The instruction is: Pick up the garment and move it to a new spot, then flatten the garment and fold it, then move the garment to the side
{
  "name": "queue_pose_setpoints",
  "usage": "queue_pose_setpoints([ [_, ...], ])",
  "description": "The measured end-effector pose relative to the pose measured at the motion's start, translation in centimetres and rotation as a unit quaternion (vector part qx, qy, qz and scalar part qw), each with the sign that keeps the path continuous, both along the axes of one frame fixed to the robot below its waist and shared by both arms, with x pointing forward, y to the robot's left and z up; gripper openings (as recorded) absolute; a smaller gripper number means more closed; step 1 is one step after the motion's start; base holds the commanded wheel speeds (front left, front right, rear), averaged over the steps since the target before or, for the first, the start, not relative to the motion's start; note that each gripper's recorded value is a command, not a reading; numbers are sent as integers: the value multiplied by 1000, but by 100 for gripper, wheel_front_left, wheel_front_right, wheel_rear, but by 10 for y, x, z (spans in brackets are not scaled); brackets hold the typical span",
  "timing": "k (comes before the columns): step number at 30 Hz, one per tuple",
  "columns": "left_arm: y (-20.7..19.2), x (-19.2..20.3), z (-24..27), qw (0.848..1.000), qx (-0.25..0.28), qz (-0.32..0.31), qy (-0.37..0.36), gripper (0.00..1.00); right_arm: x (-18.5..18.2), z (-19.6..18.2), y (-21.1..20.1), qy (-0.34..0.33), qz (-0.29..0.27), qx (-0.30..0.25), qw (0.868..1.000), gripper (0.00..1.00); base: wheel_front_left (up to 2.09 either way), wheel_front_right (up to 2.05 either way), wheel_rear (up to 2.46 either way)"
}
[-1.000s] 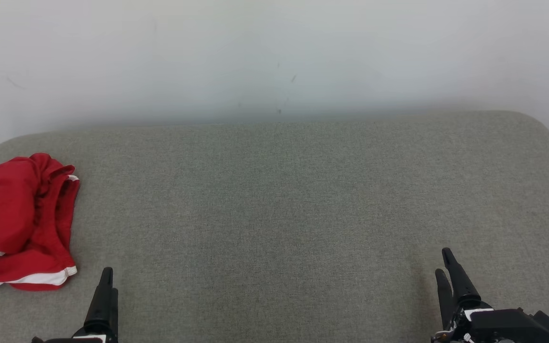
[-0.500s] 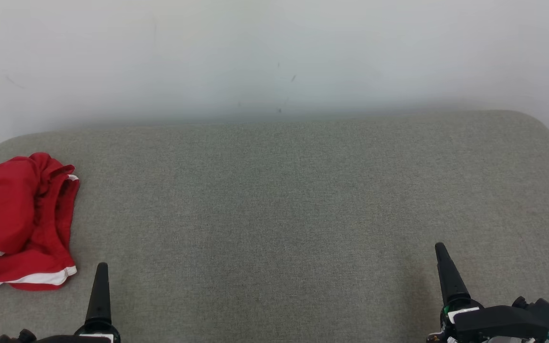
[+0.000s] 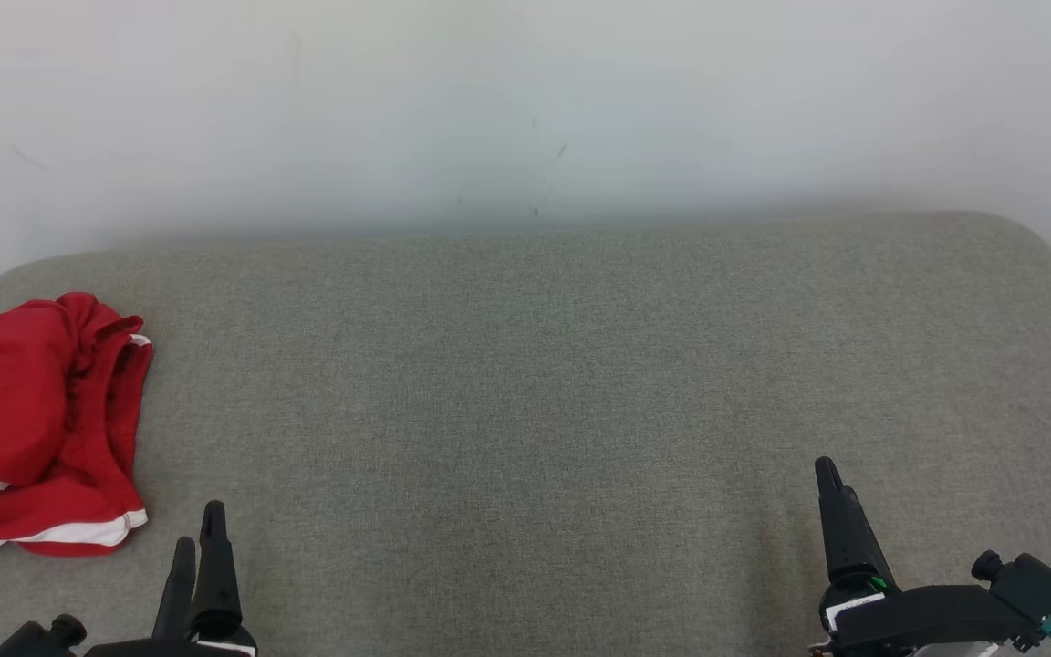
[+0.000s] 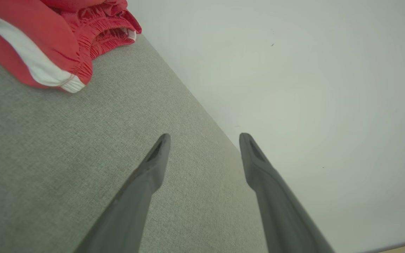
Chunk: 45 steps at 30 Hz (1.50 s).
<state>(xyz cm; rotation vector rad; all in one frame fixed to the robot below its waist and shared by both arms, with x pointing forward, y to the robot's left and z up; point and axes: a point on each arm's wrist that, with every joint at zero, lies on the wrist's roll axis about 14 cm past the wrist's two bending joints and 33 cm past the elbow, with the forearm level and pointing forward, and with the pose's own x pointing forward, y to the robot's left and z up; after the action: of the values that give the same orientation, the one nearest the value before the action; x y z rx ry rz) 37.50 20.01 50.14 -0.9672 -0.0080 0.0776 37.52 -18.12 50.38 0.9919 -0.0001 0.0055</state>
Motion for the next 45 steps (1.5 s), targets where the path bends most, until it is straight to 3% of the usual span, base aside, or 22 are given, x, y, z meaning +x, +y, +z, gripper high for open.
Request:
queue_pose_setpoints([
  [10,-5,-2,6,996,84,-5,-8,100,-1,7,2,-16,0,-73,997,100,0,0,0],
  [24,-14,-4,10,980,198,-20,-21,100,-3,14,9,-37,7,-188,981,100,0,0,0],
  [45,-16,-5,17,954,295,-19,-41,100,-5,21,18,-64,16,-300,952,100,0,0,0],
])
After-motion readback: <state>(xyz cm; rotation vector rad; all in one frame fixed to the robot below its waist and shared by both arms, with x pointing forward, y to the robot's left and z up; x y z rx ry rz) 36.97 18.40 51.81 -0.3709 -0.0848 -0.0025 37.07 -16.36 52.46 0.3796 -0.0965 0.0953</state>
